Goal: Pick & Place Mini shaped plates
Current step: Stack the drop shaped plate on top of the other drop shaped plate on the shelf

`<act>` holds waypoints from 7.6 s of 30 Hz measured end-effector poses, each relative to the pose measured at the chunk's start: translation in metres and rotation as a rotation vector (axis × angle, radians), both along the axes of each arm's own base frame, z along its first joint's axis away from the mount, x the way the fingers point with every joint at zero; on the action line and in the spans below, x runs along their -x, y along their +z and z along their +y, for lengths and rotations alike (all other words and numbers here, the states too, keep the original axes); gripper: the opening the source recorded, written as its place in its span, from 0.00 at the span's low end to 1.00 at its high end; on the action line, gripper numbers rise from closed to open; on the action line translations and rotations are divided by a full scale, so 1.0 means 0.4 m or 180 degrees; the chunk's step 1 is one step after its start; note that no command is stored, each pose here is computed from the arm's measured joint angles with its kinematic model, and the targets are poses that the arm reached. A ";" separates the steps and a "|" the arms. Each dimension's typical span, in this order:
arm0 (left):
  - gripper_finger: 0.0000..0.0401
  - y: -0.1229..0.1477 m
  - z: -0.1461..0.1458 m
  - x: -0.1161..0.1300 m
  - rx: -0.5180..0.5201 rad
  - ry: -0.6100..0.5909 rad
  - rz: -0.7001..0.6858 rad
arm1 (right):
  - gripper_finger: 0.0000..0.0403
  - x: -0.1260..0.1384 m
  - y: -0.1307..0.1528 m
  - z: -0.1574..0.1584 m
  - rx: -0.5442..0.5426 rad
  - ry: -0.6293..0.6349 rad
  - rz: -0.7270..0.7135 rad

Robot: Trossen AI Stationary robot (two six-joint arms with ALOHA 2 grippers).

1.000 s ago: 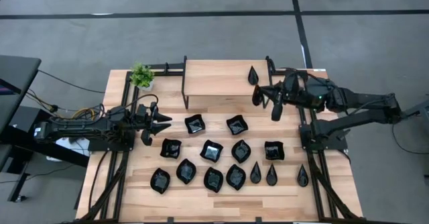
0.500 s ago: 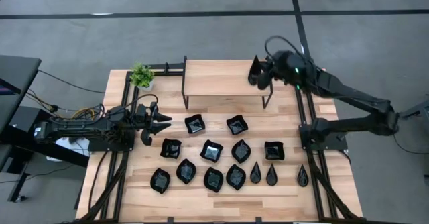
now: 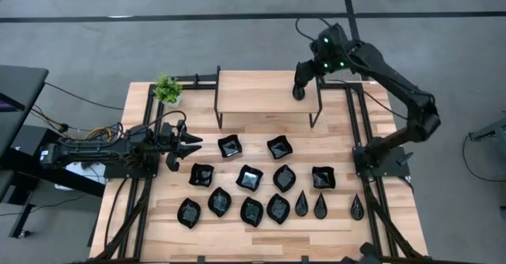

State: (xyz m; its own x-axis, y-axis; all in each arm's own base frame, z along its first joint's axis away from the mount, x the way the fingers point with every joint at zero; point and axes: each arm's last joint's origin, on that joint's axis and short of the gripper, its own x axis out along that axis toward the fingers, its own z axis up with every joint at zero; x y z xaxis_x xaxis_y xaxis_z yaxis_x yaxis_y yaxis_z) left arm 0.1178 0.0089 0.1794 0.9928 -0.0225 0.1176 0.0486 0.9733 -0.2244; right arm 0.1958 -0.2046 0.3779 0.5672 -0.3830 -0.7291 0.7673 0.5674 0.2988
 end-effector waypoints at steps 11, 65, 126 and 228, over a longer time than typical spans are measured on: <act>0.33 0.000 0.000 0.000 0.0000 0.0000 0.0000 | 0.00 -0.033 -0.085 -0.056 -0.0536 -0.0209 0.0340; 0.33 0.004 0.000 0.000 -0.0021 0.0003 -0.0055 | 0.00 -0.079 -0.147 -0.053 -0.0353 -0.0397 0.0811; 0.33 0.010 0.000 0.001 -0.0048 0.0005 -0.0134 | 0.00 -0.101 -0.186 -0.025 -0.0257 -0.0506 0.0894; 0.33 0.015 0.000 0.002 -0.0089 0.0008 -0.0202 | 0.19 0.056 -0.415 0.923 -0.1963 -0.0617 0.1697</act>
State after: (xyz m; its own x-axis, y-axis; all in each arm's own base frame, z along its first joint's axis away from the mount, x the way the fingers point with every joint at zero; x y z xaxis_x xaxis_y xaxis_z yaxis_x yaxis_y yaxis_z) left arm 0.1169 0.0087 0.1854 0.9834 -0.0242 0.1796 0.0594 0.9793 -0.1935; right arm 0.1736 0.1645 0.2120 0.0521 0.1171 -0.9918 0.9609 0.2647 0.0817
